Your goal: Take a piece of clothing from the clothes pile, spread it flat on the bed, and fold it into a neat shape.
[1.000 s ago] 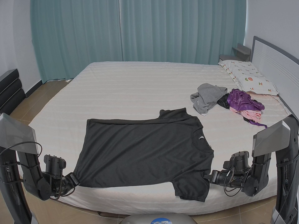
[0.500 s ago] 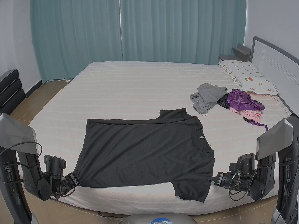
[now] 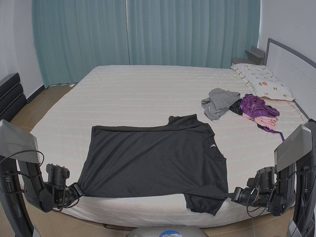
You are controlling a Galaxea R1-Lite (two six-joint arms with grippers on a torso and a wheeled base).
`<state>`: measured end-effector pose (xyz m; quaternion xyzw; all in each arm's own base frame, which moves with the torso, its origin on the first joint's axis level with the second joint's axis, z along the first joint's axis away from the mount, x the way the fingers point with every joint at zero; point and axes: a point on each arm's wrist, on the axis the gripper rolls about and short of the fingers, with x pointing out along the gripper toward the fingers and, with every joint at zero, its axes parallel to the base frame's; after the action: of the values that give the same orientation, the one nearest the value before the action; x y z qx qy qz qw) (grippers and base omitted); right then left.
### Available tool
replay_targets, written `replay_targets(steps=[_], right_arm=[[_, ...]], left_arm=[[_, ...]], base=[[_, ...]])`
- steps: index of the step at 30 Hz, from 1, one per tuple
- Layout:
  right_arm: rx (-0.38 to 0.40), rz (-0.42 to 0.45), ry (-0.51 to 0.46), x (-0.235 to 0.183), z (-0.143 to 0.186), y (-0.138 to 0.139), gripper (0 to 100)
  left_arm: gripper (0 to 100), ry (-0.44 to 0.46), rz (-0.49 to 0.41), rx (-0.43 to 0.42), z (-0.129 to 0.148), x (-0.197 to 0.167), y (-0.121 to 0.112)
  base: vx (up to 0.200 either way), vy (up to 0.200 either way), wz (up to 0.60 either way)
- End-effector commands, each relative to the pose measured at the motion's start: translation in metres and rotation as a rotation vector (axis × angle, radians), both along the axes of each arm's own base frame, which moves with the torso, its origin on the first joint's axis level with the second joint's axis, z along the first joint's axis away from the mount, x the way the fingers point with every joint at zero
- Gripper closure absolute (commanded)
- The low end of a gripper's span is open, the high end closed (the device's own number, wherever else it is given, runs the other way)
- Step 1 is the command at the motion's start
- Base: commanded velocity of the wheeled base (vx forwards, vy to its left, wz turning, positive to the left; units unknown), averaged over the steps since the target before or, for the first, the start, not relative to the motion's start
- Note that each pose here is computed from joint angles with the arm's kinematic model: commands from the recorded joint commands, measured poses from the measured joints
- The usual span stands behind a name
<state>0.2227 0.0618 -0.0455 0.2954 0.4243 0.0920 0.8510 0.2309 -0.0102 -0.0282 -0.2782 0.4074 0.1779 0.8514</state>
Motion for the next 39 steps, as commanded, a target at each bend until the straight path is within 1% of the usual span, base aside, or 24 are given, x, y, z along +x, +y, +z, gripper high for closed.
replay_targets(steps=[1, 4, 7, 12, 14, 18, 19, 22, 26, 29, 31, 33, 34, 36, 39], right_arm=[[0.004, 0.003, -0.007, -0.007, 0.008, -0.002, 100], [0.014, 0.018, 0.01, -0.015, 0.012, -0.004, 100], [0.03, 0.028, -0.007, -0.016, 0.018, -0.003, 100], [0.02, 0.002, -0.002, -0.015, 0.018, -0.009, 100], [0.003, 0.002, 0.02, -0.017, 0.017, -0.012, 100], [-0.017, 0.015, 0.054, -0.023, 0.022, -0.014, 100], [-0.024, 0.028, 0.081, -0.028, 0.028, -0.015, 100], [-0.026, 0.039, 0.081, -0.031, 0.033, -0.015, 100], [-0.047, 0.055, 0.119, -0.04, 0.039, -0.015, 100], [-0.095, 0.093, 0.174, -0.046, 0.035, -0.015, 100], [-0.114, 0.111, 0.206, -0.05, 0.034, -0.016, 100], [-0.116, 0.12, 0.205, -0.051, 0.035, -0.015, 100], [-0.116, 0.12, 0.205, -0.051, 0.035, -0.015, 100], [-0.117, 0.127, 0.196, -0.053, 0.038, -0.014, 100], [-0.128, 0.145, 0.216, -0.057, 0.039, -0.013, 100]], left_arm=[[100, -0.003, 0.007, 0.002, 0.001, -0.001, 0.002], [100, 0.001, 0.005, 0.006, 0.001, -0.001, 0.002], [100, 0.002, 0.004, 0.01, 0.001, -0.002, 0.003], [100, 0.004, 0.01, 0.021, 0.002, -0.003, 0.007], [100, 0.003, 0.008, 0.033, 0.003, -0.003, 0.01], [100, 0.003, 0.006, 0.041, 0.004, -0.004, 0.012], [100, 0.005, 0.003, 0.043, 0.004, -0.006, 0.012], [100, 0.013, -0.002, 0.045, 0.004, -0.008, 0.012], [100, 0.036, -0.045, 0.07, 0.005, -0.016, 0.01], [100, 0.023, -0.051, 0.076, 0.007, -0.018, 0.009], [100, 0.025, -0.063, 0.086, 0.008, -0.021, 0.01], [100, 0.041, -0.096, 0.115, 0.007, -0.027, 0.009], [100, 0.041, -0.096, 0.115, 0.007, -0.027, 0.009], [100, 0.047, -0.136, 0.146, 0.009, -0.037, 0.009], [100, 0.037, -0.144, 0.153, 0.01, -0.039, 0.009]], base=[[0.0, 0.0, 0.0], [0.0, 0.0, 0.0], [0.0, 0.0, 0.0], [0.0, 0.0, 0.0], [0.0, 0.0, 0.0], [0.0, 0.0, 0.0], [0.0, 0.0, 0.0], [0.0, 0.0, 0.0], [0.0, 0.0, 0.0], [0.0, 0.0, 0.0], [0.0, 0.0, 0.0], [0.0, 0.0, 0.0], [0.0, 0.0, 0.0], [0.0, 0.0, 0.0], [0.0, 0.0, 0.0]])
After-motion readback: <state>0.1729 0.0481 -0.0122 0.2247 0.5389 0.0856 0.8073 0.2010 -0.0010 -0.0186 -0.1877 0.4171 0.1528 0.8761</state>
